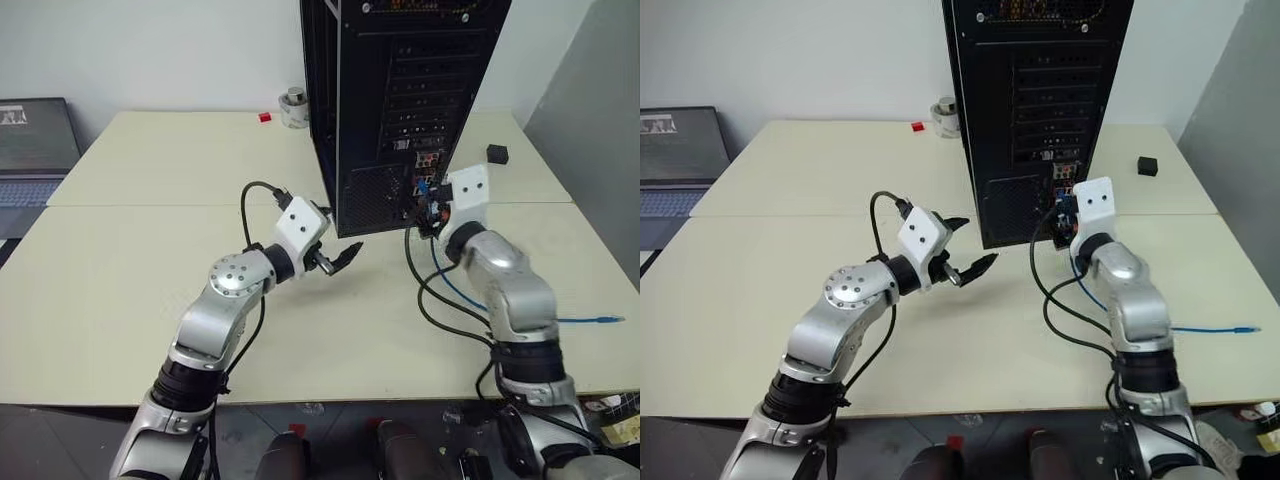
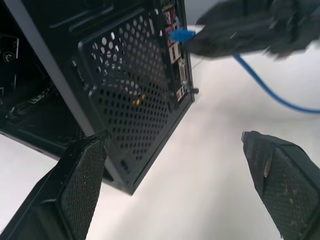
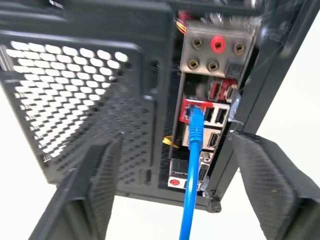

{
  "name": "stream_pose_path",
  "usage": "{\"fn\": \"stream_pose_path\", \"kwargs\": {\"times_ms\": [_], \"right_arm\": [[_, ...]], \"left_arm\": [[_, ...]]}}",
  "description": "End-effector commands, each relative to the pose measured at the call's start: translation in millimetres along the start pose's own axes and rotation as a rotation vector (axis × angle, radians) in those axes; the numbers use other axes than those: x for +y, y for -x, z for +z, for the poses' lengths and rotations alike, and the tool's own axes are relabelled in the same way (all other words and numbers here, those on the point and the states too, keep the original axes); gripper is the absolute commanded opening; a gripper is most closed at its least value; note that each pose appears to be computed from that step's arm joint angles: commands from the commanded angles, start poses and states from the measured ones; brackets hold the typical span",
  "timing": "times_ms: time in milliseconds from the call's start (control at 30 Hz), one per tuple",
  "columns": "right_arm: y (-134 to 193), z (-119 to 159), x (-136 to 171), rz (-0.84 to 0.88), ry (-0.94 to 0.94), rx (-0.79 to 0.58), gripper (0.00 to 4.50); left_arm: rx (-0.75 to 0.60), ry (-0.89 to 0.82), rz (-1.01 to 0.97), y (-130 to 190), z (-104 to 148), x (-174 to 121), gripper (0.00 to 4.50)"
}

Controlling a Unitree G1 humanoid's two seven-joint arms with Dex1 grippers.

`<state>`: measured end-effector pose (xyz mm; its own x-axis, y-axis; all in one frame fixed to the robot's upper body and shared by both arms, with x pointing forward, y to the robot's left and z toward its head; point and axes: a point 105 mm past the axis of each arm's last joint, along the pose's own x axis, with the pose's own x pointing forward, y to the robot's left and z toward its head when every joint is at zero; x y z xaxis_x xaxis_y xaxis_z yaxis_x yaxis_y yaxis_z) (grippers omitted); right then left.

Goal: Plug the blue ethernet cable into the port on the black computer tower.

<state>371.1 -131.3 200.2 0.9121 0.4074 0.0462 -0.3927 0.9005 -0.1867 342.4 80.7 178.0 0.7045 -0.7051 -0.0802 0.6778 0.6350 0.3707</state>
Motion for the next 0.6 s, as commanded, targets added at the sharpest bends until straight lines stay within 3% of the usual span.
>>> {"fn": "stream_pose_path", "kwargs": {"times_ms": [33,400,600], "right_arm": [[24,21,-2,0.106,0.048,-0.071,4.45],[51,42,-40,0.168,0.11,-0.08,4.45],[54,42,-43,0.18,0.117,-0.066,4.45]], "left_arm": [[-0.038,-0.044,-0.006,6,13,10,4.48],[-0.057,-0.049,-0.006,19,14,32,4.48],[-0.081,-0.022,-0.023,23,15,33,4.48]]}}
